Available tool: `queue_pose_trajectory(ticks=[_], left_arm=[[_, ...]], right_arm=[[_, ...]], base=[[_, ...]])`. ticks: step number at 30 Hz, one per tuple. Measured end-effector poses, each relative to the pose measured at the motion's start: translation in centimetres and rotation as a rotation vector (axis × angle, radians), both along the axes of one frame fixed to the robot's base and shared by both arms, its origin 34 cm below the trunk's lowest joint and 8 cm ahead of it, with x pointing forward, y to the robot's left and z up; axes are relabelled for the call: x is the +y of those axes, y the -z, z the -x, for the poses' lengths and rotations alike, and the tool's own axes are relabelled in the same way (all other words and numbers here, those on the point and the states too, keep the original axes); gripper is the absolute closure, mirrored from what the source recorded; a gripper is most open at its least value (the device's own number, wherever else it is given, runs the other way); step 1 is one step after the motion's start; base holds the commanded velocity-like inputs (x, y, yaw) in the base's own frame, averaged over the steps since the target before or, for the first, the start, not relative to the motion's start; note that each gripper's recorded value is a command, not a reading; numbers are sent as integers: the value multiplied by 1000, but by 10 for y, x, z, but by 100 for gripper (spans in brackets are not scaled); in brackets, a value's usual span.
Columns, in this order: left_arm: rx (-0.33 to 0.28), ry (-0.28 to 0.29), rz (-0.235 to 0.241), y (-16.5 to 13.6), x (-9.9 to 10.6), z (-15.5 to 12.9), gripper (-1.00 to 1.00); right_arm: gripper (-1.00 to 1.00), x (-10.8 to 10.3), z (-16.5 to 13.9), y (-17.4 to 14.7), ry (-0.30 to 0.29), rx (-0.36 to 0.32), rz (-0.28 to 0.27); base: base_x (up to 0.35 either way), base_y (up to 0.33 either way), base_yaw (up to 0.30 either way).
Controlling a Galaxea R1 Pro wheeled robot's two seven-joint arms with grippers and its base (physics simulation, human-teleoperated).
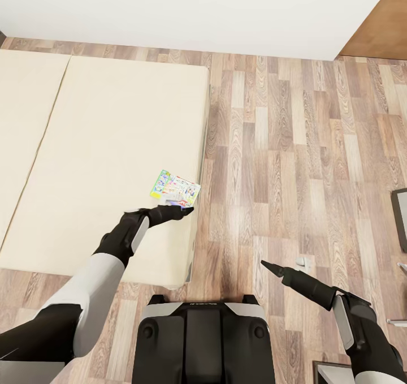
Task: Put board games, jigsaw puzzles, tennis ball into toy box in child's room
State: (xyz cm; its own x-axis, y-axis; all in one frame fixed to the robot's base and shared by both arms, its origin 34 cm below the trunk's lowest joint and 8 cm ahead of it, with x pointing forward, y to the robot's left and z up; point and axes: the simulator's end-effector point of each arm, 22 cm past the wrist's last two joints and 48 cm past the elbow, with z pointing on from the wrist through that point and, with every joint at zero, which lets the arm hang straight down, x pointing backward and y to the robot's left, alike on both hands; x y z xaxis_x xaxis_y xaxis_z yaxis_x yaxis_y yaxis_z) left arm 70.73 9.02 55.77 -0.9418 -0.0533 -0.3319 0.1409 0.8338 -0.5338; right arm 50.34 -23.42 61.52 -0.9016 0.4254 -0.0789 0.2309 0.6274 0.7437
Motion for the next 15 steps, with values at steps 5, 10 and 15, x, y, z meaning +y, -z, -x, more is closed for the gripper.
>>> queue_pose_trajectory(ticks=[5, 10, 15], left_arm=[[0, 0, -1, 0, 0, 0, -100], [-1, -1, -2, 0, 0, -1, -100], [-4, -1, -3, -1, 0, -4, -100]], right_arm=[[-100, 2, -1, -3, -2, -8, -16], [-100, -2, -1, -4, -7, -10, -12], [-100, -12, -2, -4, 6, -12, 2]], base=[[0, 0, 0], [0, 0, 0], [0, 0, 0]])
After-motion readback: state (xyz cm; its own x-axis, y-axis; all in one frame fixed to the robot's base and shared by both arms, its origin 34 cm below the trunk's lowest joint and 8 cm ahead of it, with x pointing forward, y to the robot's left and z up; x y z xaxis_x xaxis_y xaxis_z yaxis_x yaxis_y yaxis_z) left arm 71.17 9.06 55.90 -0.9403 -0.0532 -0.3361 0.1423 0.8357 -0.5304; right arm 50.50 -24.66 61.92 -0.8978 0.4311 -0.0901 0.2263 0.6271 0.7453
